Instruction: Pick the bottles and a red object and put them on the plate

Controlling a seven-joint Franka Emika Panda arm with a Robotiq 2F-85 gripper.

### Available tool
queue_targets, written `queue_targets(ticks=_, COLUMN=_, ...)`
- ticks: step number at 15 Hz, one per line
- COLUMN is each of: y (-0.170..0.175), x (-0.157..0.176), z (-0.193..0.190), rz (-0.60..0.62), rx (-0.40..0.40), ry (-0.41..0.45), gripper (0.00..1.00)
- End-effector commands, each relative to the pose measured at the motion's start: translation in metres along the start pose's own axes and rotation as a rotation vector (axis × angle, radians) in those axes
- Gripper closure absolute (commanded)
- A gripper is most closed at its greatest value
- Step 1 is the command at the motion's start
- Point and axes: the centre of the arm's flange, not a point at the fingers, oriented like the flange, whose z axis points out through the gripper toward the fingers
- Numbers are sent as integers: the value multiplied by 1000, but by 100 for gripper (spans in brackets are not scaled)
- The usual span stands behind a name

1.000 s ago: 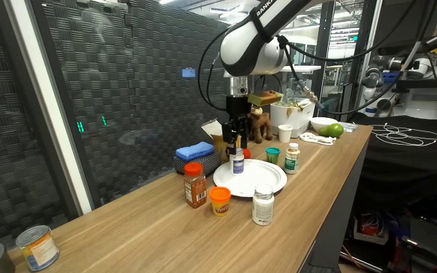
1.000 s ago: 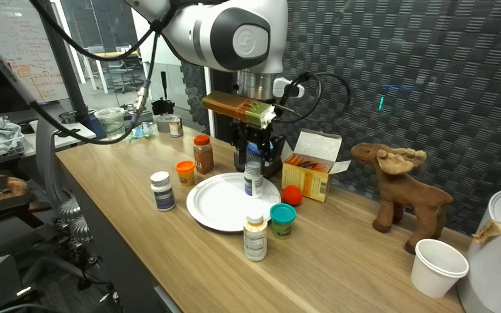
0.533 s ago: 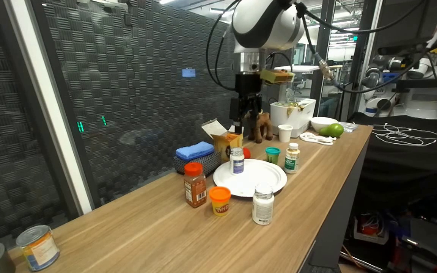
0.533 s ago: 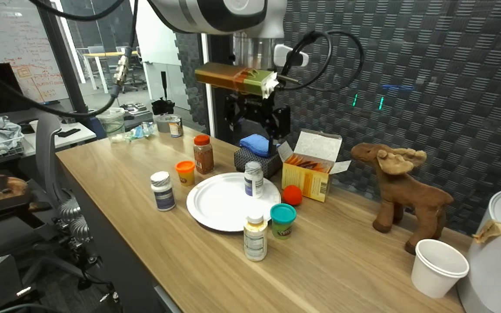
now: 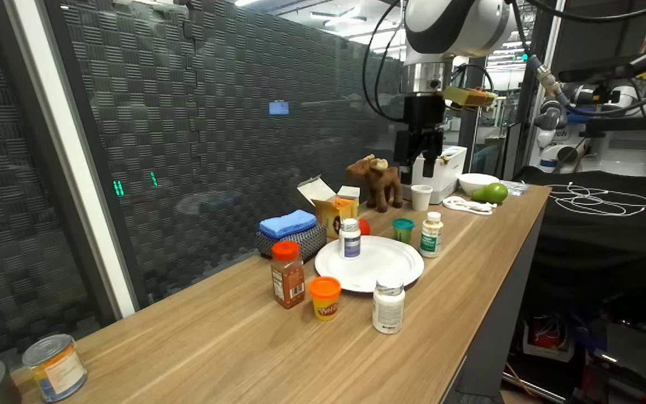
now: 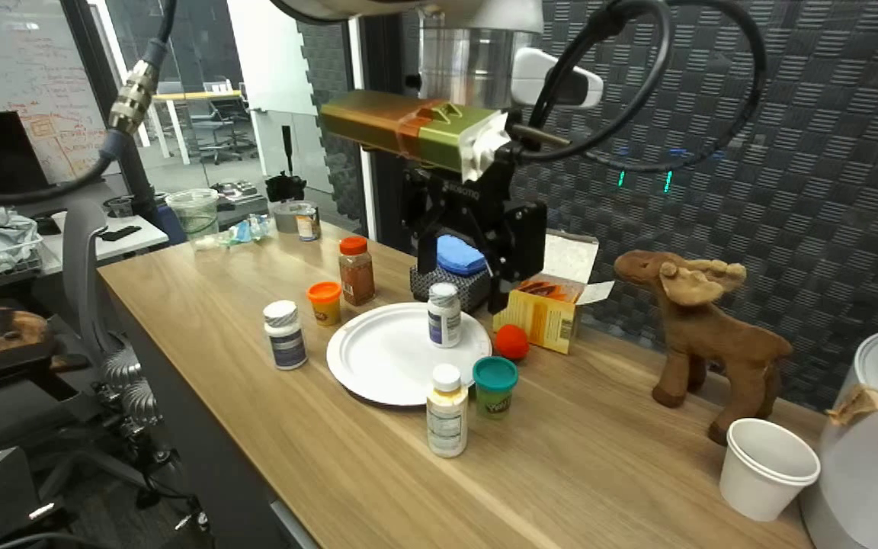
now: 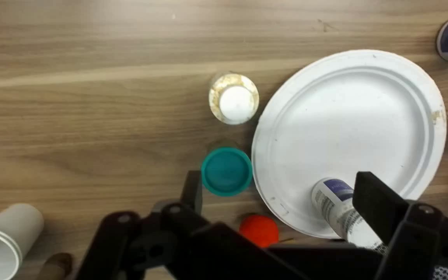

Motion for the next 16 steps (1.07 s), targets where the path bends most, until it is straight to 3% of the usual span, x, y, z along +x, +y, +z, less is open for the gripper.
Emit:
queue_targets(ticks=1, y=16, x=-25, z=7, rz=26, rx=5, ry=-15, gripper=0)
queue_targets(ticks=16, y=10, x=-18, z=64, rz=-14, rx=-32, ry=-122, gripper=0)
